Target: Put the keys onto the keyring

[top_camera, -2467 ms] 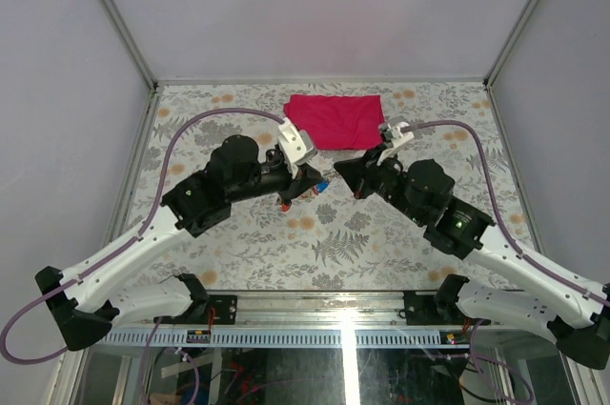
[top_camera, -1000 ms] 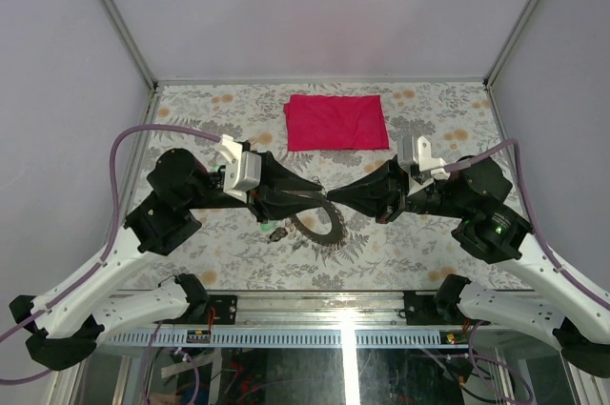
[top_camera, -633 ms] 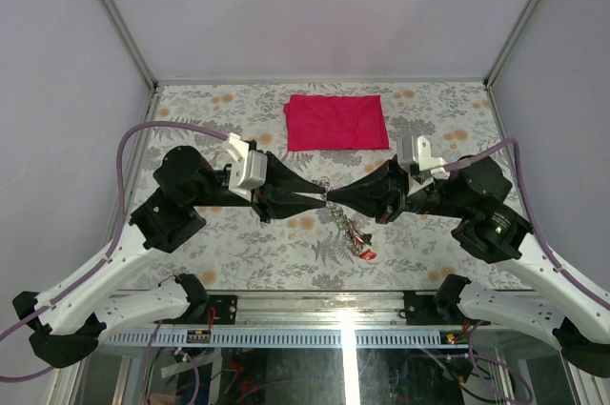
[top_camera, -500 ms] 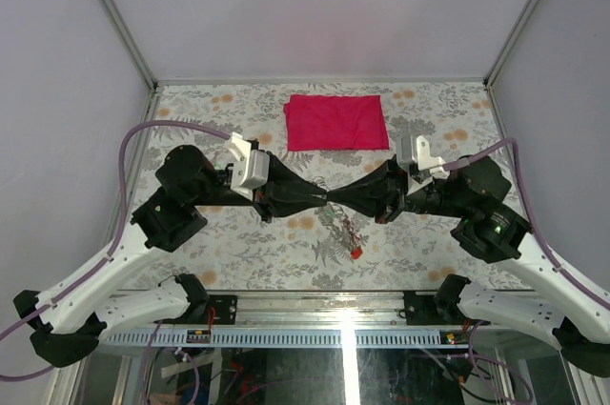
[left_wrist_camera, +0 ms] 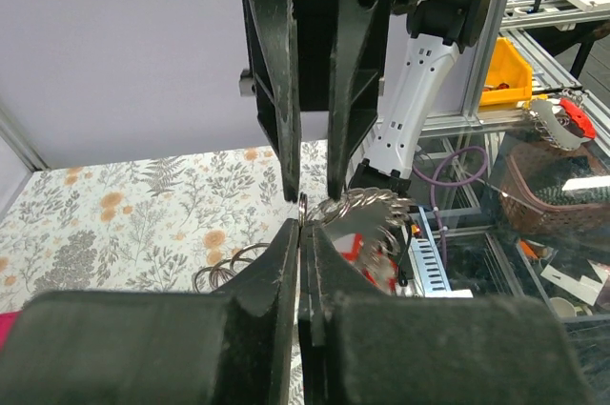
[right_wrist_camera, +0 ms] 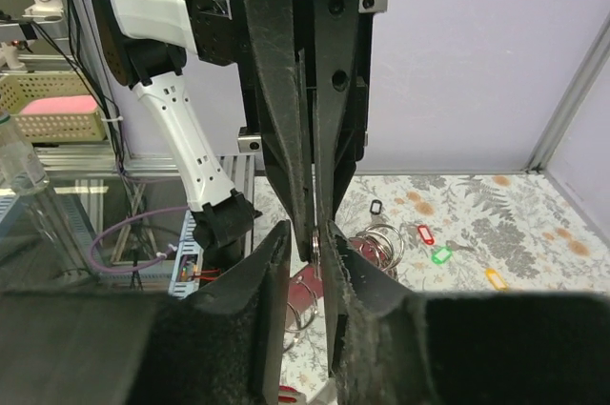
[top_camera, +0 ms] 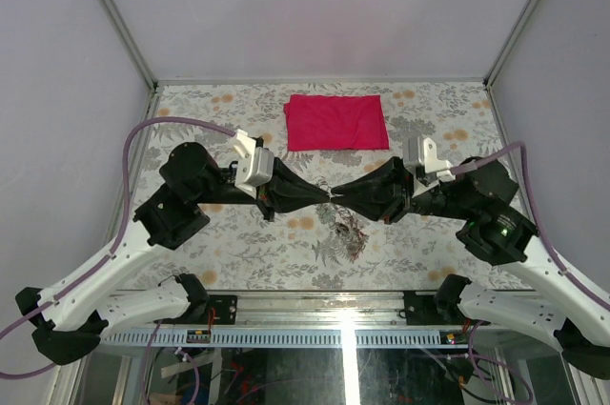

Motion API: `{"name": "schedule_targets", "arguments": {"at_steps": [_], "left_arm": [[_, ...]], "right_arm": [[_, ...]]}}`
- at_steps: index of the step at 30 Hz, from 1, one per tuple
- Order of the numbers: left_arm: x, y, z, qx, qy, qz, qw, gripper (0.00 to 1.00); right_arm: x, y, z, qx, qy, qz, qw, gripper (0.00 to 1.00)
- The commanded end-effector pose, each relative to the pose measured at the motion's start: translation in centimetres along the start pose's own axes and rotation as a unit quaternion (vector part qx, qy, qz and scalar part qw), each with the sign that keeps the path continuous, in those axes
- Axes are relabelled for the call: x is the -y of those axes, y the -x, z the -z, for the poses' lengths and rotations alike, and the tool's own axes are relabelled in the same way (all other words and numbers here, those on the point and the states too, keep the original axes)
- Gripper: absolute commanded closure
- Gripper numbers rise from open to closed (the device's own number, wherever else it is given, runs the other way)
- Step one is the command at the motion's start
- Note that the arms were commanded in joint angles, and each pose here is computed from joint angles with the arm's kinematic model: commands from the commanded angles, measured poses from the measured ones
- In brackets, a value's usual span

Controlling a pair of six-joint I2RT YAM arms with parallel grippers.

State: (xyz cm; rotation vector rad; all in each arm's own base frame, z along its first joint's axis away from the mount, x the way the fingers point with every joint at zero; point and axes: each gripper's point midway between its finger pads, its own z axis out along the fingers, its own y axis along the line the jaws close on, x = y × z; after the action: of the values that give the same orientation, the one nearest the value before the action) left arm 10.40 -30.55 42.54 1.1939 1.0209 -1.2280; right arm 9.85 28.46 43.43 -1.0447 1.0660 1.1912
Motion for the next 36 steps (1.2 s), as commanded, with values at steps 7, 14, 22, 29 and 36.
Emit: {"name": "schedule_targets", "arguments": {"at_steps": [7, 14, 22, 29, 36], "left_arm": [[0.3, 2.1, -0.1, 0.022, -0.009, -0.019, 1.000, 1.00], [0.4, 2.2, -0.2, 0.021, -0.013, -0.019, 1.000, 1.00], [0.8, 2.3, -0.2, 0.022, -0.024, -0.020, 0.999, 1.00], [0.8, 2.1, -0.1, 0.019, -0.024, -0.020, 0.999, 1.00], [0.8, 1.9, 0.1, 0.010, -0.022, -0.026, 0.999, 1.00]], "right_arm": [[-0.1, 1.5, 1.6, -0.011, -0.018, 0.044, 0.999, 0.67], [0.3, 0.4, 1.2, -0.031, -0.017, 0.042, 0.998, 0.68], [0.5, 0.1, 0.7, -0.035, -0.012, 0.039, 0.999, 0.71], [0.3, 0.0, 0.4, -0.037, -0.001, 0.034, 0.999, 0.94], [0.0, 0.4, 0.6, -0.035, 0.002, 0.029, 0.999, 0.77]]}}
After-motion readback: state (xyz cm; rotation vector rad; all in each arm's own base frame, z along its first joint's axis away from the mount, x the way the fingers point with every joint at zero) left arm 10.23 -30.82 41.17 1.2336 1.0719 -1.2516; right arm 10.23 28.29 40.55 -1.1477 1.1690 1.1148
